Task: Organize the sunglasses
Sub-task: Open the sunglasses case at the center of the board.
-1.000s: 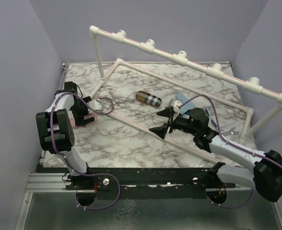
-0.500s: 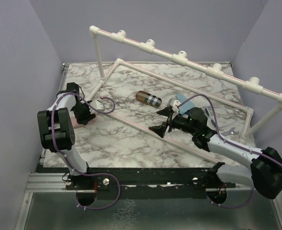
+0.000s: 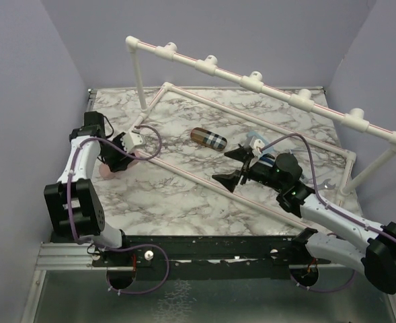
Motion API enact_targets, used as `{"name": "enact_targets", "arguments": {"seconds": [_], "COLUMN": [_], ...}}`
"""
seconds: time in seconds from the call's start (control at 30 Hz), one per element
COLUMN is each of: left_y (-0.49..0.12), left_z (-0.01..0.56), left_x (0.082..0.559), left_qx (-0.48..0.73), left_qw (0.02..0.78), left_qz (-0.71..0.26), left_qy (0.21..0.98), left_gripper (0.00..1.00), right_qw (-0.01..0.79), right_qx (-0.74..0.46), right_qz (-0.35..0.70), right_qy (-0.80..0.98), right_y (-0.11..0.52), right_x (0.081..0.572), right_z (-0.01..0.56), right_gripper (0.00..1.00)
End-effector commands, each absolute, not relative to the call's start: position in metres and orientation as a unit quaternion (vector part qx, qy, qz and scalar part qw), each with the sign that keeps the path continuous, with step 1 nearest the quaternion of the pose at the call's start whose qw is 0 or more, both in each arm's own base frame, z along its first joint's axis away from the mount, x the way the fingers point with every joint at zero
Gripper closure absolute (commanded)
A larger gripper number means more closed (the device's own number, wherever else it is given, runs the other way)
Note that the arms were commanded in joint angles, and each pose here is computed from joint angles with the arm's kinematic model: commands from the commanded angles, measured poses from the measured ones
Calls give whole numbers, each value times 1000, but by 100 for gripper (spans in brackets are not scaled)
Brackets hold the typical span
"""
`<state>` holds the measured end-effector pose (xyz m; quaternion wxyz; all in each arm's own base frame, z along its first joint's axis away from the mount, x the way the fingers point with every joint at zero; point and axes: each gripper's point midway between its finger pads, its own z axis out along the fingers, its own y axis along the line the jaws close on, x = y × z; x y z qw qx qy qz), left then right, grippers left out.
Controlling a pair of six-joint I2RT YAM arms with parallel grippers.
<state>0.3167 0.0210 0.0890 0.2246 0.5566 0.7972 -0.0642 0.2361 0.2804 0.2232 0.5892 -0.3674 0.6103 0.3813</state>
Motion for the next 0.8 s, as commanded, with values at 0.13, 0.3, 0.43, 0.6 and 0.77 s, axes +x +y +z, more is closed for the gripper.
{"name": "enact_targets", "arguments": {"seconds": [0.13, 0.3, 0.43, 0.6, 0.77], "left_y": [-118, -204, -229, -236, -227], "left_z": [249, 334, 374, 402, 407], "left_x": [309, 283, 260, 221, 204], "left_qx": [457, 403, 378, 372, 374], "left_qw": [426, 463, 452, 425, 427], "left_qz": [-242, -364, -425, -486, -474], "left_qy": [742, 700, 687, 667, 673], "left_gripper": [100, 100, 100, 100, 100], "right_qw": [589, 593, 606, 597, 592], "right_qx": [-376, -363, -380, -427, -439], "right_qz": [470, 481, 497, 526, 535], "right_qy": [539, 535, 492, 429, 413], "right_y": [289, 298, 311, 338, 360], "right_x": [201, 205, 193, 161, 150], "right_z": [283, 307, 325, 344, 356], "right_gripper": [0, 0, 0, 0, 0]}}
